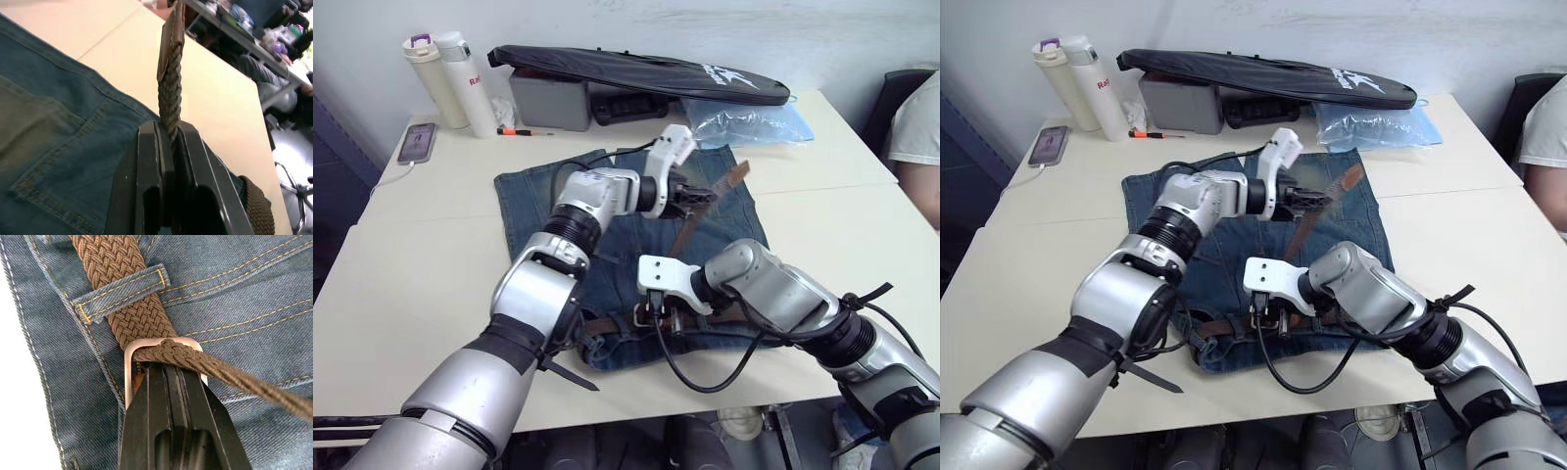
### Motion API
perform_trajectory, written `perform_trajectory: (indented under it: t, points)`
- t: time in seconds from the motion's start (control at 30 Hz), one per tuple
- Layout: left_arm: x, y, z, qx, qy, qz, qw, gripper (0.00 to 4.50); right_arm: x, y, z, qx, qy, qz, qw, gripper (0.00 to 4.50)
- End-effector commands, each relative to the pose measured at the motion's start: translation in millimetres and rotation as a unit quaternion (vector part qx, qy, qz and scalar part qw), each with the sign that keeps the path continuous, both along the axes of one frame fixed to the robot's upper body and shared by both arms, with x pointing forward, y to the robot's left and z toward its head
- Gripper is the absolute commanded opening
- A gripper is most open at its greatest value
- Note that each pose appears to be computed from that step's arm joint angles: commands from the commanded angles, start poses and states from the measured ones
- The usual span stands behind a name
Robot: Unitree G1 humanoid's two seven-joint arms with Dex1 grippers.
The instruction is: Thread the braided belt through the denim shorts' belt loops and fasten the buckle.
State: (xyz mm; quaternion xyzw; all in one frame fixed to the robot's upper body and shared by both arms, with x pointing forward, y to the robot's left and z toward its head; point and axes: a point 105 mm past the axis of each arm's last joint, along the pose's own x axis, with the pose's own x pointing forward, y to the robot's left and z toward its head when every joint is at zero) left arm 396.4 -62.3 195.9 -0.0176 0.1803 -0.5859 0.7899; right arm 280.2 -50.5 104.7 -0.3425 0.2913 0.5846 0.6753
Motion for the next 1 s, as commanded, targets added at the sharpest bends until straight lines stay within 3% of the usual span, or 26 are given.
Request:
perform_trajectory:
  t: [0.03,0.17,0.4,0.6,0.83,1.0]
  points:
    - [-7.5,-18.2,23.3,0.013,-0.069,-0.047,0.996,0.00,-25.6,-25.1,-63.8,-0.102,0.091,-0.032,0.990,0.05]
    - [-12.2,-21.1,6.6,0.056,-0.078,-0.072,0.993,0.00,-26.7,-23.0,-63.0,-0.102,0.084,-0.023,0.991,0.05]
    - [1.1,-20.9,23.6,0.028,-0.098,-0.015,0.995,0.00,-30.8,-20.2,-62.9,-0.103,0.085,-0.006,0.991,0.05]
    - [12.1,-3.8,24.5,0.041,-0.110,0.011,0.993,0.00,-27.3,-17.1,-51.7,-0.089,0.075,-0.006,0.993,0.05]
    - [19.5,46.2,28.0,0.022,-0.061,0.016,0.998,0.00,-4.2,-22.0,-8.6,-0.004,0.041,-0.066,0.997,0.05]
    - [11.2,98.4,15.1,0.041,-0.026,0.020,0.999,0.00,-4.1,-28.5,18.7,0.045,0.030,-0.084,0.995,0.05]
